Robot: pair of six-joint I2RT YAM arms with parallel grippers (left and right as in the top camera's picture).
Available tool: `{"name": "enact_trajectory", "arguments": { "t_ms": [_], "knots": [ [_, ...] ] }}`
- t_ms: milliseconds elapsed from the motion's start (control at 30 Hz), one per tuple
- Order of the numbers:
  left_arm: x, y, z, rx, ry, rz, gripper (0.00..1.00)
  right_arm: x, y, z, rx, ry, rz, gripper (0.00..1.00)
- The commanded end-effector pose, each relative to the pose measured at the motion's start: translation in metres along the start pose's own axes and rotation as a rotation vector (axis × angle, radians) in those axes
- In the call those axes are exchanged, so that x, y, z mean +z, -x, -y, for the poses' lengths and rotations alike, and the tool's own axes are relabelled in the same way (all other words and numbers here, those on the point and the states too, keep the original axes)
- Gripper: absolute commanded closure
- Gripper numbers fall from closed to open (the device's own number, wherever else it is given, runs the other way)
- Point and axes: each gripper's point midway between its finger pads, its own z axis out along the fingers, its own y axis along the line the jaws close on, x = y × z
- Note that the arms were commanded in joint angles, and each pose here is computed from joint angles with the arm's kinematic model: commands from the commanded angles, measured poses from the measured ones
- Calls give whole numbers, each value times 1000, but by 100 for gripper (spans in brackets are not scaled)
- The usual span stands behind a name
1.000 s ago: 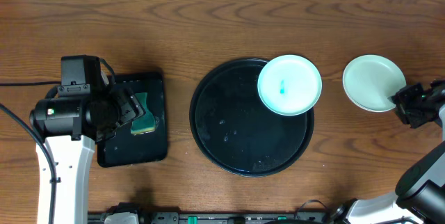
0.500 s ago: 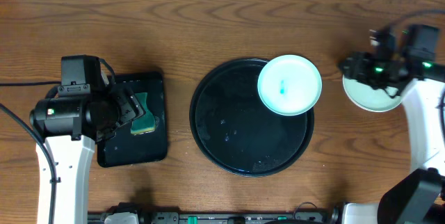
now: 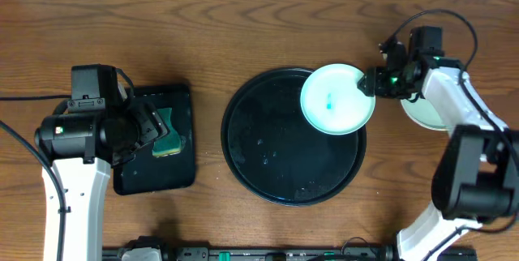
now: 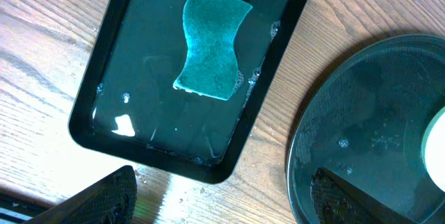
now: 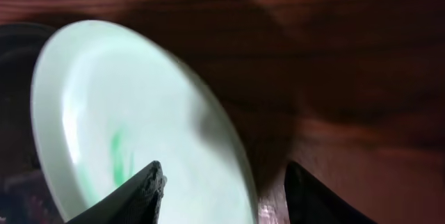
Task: Clean dirty plates on tray and stack at the side
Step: 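Move the right gripper to the remaining green plate and grip its rim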
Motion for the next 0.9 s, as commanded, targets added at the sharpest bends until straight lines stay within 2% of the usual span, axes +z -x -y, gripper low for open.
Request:
{"name": "enact_trajectory", "arguments": {
  "t_ms": [0,67,200,267,400,500,700,867],
  "knots": [
    [3,-2,-2,14,14,-10,19,9,2,-9,-12,66,3,51],
    [3,-2,-2,14,14,-10,20,11,6,-8,4,69,17,56],
    [3,-2,-2,14,14,-10,20,11,13,-8,22,68,41,82],
    [3,-2,-2,14,14,-10,20,11,12,-8,39,69,40,88],
    [3,-2,-2,14,14,-10,20,11,9,-8,51,69,25,91],
    [3,-2,-2,14,14,-10,20,11,4,-9,76,69,5,99],
    [3,-2,-2,15,14,-10,19,7,-10,-24,100,125,-54,99],
    [3,-2,-2,15,14,-9,20,-13,-16,-53,51,144,-65,99]
  ]
}}
